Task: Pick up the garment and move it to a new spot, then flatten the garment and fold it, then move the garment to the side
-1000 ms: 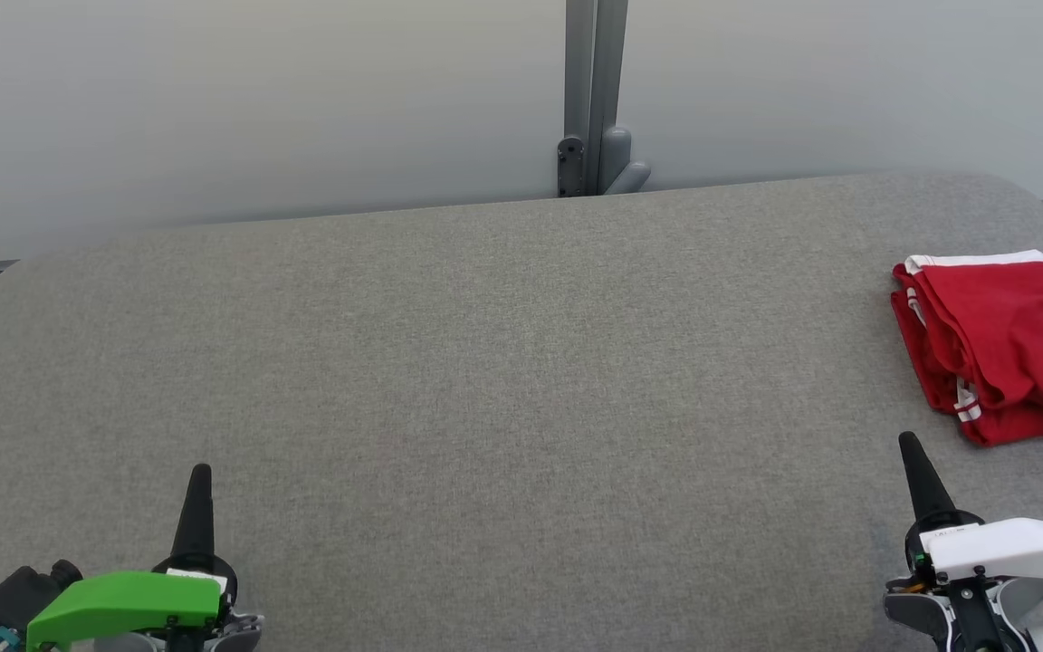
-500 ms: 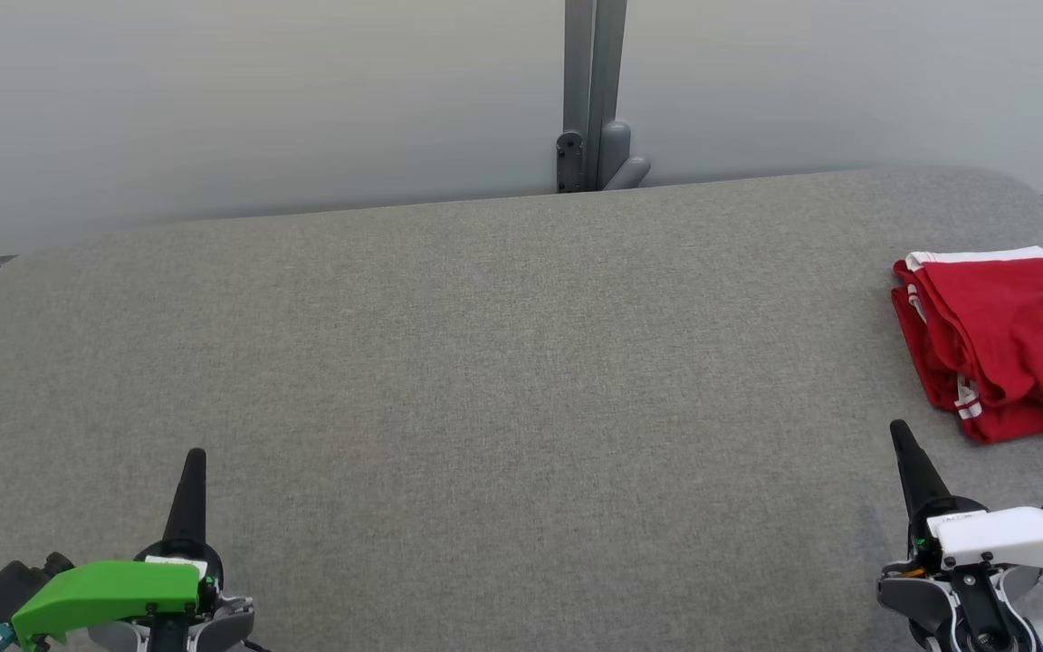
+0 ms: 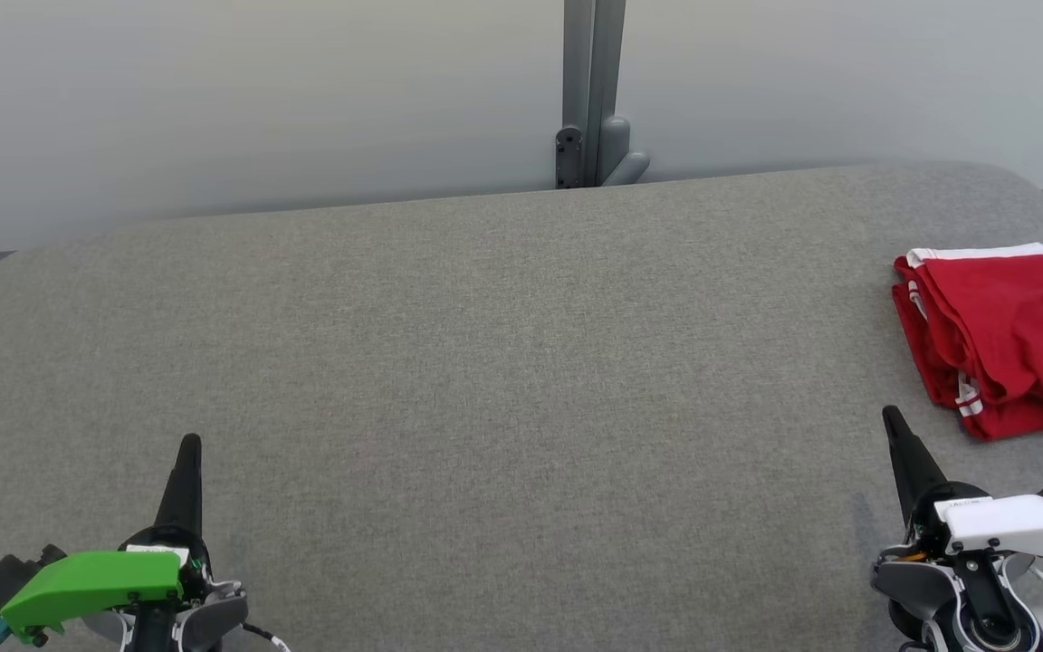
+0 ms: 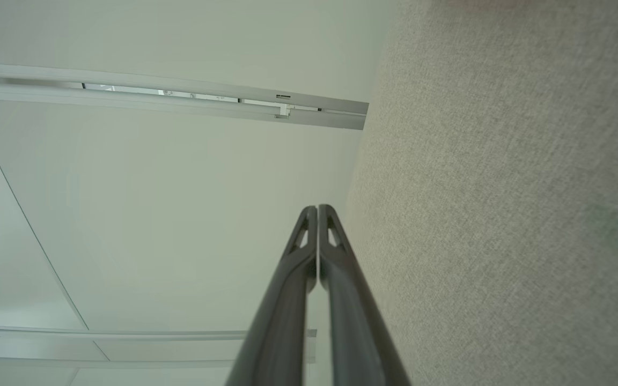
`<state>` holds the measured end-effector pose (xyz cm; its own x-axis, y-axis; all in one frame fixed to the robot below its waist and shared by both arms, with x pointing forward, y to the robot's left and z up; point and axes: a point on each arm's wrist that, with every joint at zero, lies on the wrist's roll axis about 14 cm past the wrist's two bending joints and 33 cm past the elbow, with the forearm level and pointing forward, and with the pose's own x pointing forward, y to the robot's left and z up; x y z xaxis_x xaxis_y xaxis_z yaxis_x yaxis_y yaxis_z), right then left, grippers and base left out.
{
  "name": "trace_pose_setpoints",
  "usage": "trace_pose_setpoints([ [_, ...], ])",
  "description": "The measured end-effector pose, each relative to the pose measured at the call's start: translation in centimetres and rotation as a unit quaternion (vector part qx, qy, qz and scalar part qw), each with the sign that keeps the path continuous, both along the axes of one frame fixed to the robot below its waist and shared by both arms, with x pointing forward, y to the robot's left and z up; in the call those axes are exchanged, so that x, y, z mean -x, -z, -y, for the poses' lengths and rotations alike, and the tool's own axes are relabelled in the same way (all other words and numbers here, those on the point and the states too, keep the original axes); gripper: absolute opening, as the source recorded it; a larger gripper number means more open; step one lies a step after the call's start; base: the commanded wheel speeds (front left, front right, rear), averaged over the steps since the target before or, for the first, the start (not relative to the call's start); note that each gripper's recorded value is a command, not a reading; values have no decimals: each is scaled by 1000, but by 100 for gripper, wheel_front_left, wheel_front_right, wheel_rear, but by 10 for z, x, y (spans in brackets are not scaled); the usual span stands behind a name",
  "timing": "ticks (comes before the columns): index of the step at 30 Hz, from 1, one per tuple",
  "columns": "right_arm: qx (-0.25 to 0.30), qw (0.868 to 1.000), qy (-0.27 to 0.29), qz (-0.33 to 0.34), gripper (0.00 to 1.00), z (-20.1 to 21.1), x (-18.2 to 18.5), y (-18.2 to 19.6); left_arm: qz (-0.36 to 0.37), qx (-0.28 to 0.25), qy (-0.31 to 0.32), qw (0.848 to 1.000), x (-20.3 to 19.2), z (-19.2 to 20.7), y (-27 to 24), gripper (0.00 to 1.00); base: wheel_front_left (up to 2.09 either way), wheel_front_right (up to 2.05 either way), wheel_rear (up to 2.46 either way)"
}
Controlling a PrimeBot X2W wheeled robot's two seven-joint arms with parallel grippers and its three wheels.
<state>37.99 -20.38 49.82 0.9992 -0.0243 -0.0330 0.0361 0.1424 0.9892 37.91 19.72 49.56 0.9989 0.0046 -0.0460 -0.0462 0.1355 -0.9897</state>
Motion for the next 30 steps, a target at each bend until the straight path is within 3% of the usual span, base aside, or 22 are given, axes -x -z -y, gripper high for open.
trace_pose_setpoints([
  [20, -71, 997, -11, 13, 0, -4, -8, -7, 16, 69, 1, 998, -8, -2, -7, 0, 0, 0, 0],
  [30, -73, 997, -11, 15, 0, -5, -9, -7, 18, 71, 0, 997, -8, -2, -8, 0, 0, 0, 0],
])
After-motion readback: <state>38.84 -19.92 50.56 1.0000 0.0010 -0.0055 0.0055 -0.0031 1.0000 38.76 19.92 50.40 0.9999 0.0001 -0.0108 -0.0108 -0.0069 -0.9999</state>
